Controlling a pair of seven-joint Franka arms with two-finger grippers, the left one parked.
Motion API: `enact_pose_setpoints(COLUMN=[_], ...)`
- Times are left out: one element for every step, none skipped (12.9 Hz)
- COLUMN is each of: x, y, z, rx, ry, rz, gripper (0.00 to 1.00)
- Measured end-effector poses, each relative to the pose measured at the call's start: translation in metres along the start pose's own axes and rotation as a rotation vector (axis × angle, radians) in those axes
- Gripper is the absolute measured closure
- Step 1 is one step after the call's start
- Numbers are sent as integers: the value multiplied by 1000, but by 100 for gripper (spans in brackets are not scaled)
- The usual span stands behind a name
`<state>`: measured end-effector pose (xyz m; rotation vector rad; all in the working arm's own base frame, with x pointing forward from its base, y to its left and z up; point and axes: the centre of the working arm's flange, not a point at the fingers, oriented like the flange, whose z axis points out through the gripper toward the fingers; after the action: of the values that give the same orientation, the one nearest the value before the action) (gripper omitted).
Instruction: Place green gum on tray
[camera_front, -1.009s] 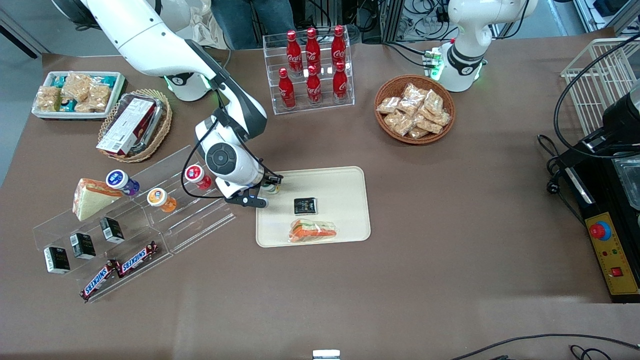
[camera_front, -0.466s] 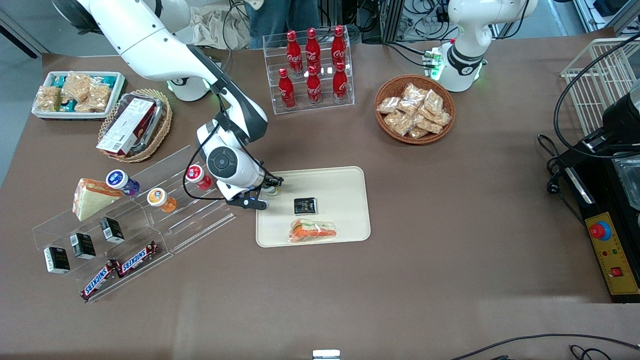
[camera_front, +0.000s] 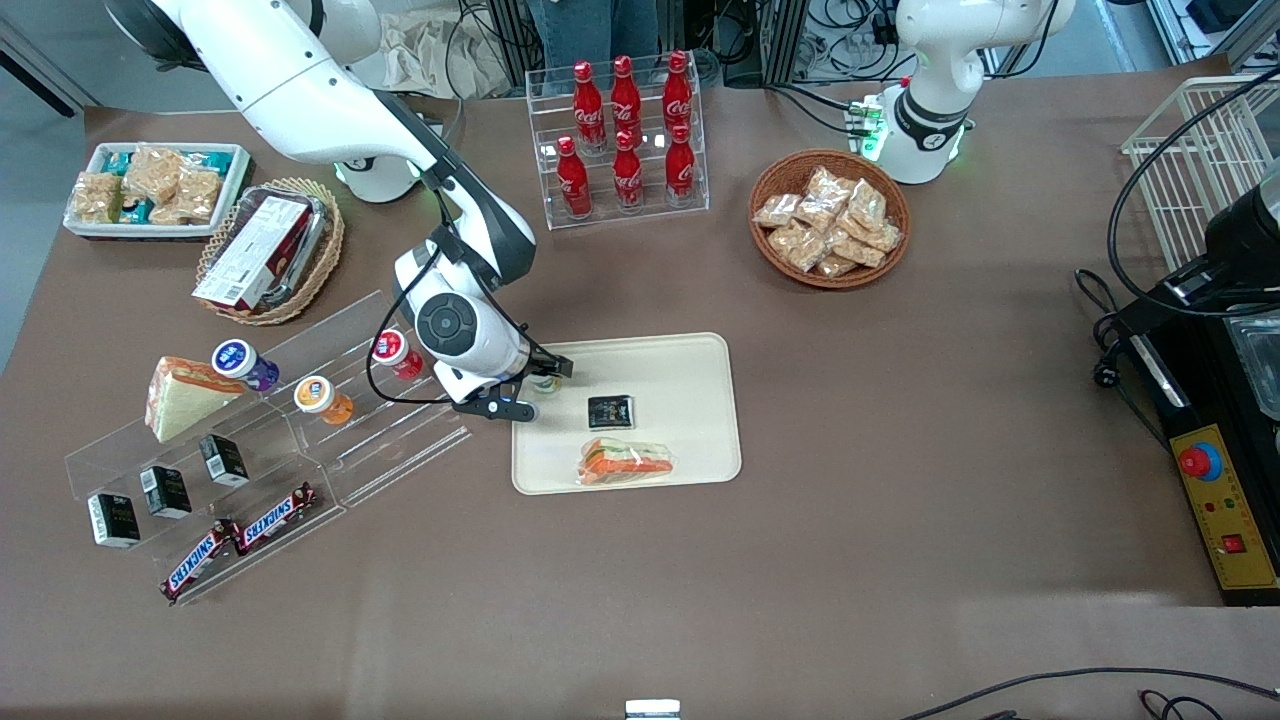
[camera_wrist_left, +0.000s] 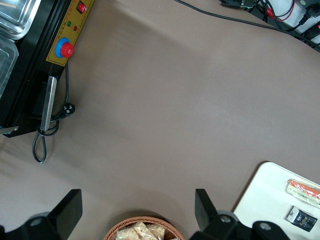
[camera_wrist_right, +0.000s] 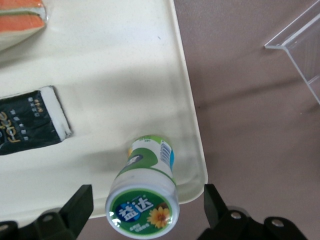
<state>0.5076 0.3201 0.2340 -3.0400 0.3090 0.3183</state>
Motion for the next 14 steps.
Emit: enact_pose_setpoints(x=[2,6,12,17,22,26,29,33,39,47,55,61,63,62], y=[-1,-2,2,8,20,32,47,63,82,107,134,160,183,202], z=[-5,-17,-35,-62,-97,-137,-176,-210,-236,-256,-271,-284,-296,-309], rx=[1,0,-11,-20,-33,-49,-62,-67,-68,-67,-67,-67,-65,-61], ry=[14,38,65,81,88,89,89,91,93,91,93,93,94,99], rz=[-6,-18,-37,-59,-80,-100,-116,-128,-148,-175,-198,-203,-193,-179], gripper=[1,1,1,1,1,1,1,1,1,1,1,1,1,1])
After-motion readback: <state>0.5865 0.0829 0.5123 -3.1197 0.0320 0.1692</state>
